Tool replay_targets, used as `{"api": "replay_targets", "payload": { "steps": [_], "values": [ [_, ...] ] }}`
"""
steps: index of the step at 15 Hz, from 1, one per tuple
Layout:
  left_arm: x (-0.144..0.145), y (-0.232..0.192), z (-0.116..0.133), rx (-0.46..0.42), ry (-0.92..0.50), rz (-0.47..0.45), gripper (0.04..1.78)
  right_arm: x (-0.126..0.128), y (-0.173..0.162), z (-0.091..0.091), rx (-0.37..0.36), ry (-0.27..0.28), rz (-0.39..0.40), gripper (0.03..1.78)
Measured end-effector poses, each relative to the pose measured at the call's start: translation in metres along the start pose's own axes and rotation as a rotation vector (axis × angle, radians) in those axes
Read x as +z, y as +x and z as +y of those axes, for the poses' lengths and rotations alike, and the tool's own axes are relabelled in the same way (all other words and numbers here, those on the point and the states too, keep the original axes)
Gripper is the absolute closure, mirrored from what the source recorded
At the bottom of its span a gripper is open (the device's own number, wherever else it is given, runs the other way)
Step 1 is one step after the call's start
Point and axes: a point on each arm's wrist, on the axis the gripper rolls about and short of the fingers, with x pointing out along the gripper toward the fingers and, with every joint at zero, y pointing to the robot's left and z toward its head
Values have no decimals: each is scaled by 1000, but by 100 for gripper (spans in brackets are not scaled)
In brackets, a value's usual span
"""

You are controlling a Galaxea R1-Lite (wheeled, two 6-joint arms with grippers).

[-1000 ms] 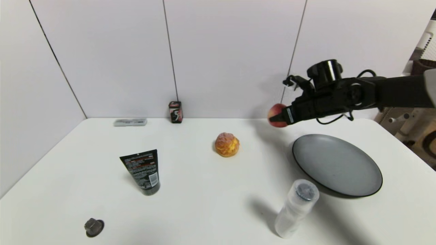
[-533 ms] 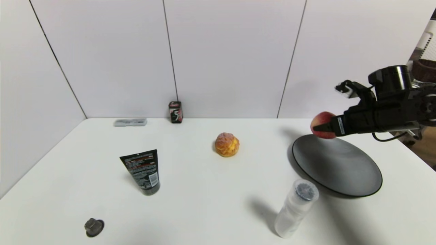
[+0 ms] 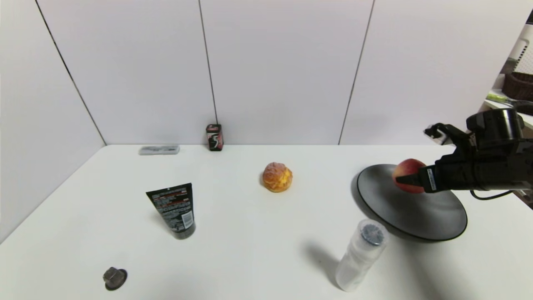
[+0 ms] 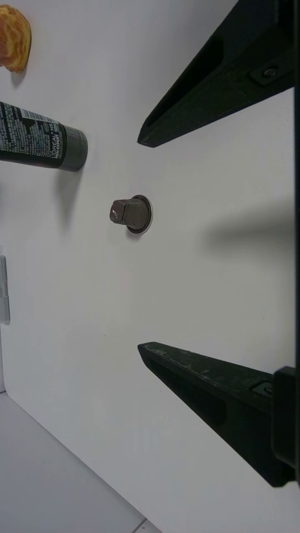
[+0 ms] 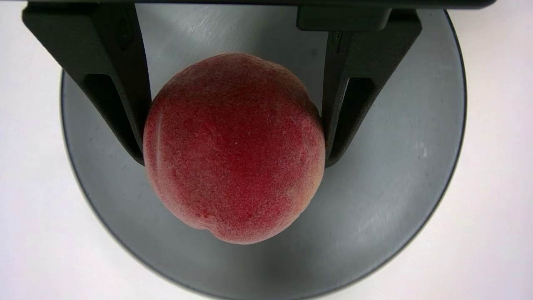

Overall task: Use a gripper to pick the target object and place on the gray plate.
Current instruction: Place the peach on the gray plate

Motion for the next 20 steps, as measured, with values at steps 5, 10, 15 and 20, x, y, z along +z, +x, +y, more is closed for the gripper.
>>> {"api": "replay_targets", "payload": {
  "steps": [5,10,15,20],
  "values": [
    [0,0,0,0,-1,0,13,-10,1,4,10,-17,28,69],
    [0,0,0,0,0,0,13,-13,1,5,12,-20,20,63],
    [0,0,0,0,0,0,13,-13,-3,7,17,-22,18,37],
    [0,0,0,0,0,0,13,-9,-26,9,-4,-23,-24,24]
  ]
}}
